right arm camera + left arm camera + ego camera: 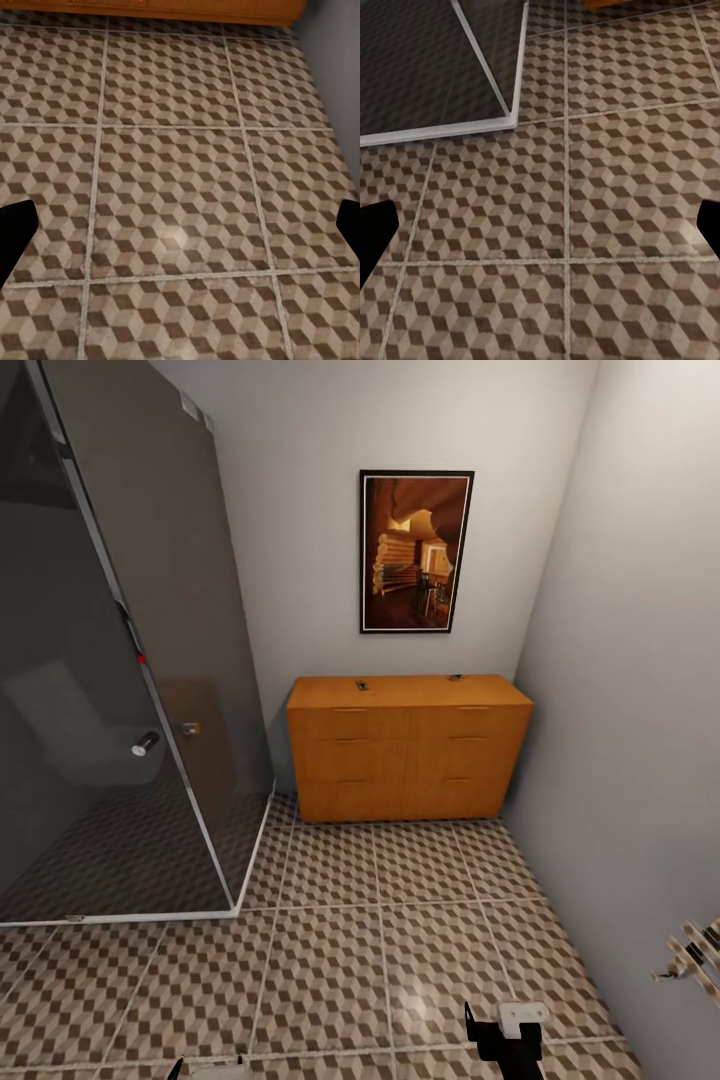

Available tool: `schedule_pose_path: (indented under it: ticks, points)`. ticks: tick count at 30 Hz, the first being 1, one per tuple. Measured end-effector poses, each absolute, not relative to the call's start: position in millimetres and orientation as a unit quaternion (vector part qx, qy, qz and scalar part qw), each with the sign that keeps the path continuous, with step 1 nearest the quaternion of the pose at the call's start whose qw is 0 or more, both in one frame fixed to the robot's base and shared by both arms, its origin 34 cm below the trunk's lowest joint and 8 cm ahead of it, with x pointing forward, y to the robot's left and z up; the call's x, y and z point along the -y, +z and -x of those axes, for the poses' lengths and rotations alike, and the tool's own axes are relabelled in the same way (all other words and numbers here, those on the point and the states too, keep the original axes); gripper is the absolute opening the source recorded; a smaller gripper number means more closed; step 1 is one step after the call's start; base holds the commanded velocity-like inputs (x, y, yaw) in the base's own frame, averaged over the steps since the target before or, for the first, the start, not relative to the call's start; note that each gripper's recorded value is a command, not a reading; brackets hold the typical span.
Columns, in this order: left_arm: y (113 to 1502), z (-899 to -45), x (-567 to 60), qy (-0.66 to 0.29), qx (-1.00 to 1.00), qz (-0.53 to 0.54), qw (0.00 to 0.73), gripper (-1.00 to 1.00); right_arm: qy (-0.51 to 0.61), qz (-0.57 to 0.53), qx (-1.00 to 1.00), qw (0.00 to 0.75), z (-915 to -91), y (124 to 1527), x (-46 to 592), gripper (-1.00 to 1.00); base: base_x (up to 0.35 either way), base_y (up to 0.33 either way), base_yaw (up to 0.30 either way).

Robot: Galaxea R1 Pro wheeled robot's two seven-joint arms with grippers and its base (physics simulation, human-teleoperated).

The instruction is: Take the four mousetraps from the cabinet in the bathroom and place them on the bathroom floor. Make sure all four end up on the same floor surface, and ensure that at least two of them are either under or directly next to the same bathroom sink.

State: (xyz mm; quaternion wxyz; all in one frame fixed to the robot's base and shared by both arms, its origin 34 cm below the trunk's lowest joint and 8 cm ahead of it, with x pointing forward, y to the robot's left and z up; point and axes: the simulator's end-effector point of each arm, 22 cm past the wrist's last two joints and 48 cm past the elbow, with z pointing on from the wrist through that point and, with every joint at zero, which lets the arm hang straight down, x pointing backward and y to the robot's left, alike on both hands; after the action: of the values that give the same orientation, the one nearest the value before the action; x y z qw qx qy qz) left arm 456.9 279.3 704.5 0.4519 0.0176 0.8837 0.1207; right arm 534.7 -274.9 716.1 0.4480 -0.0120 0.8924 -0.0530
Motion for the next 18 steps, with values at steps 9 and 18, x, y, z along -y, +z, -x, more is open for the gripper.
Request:
schedule_pose_path:
  ticks: [9,18]
  points:
    - [704.6,-456.9,-279.4,0.121,-0.884,-0.017,0.452,1.0,-0.053,0.012,-0.892,0.448,-534.6,716.2,274.9,1.0,0.175,-0.002,0.0]
    - [704.6,-456.9,-279.4,0.121,-0.884,-0.017,0.452,1.0,-0.053,0.012,-0.892,0.448,-534.6,716.2,274.9,1.0,0.184,0.0,0.0]
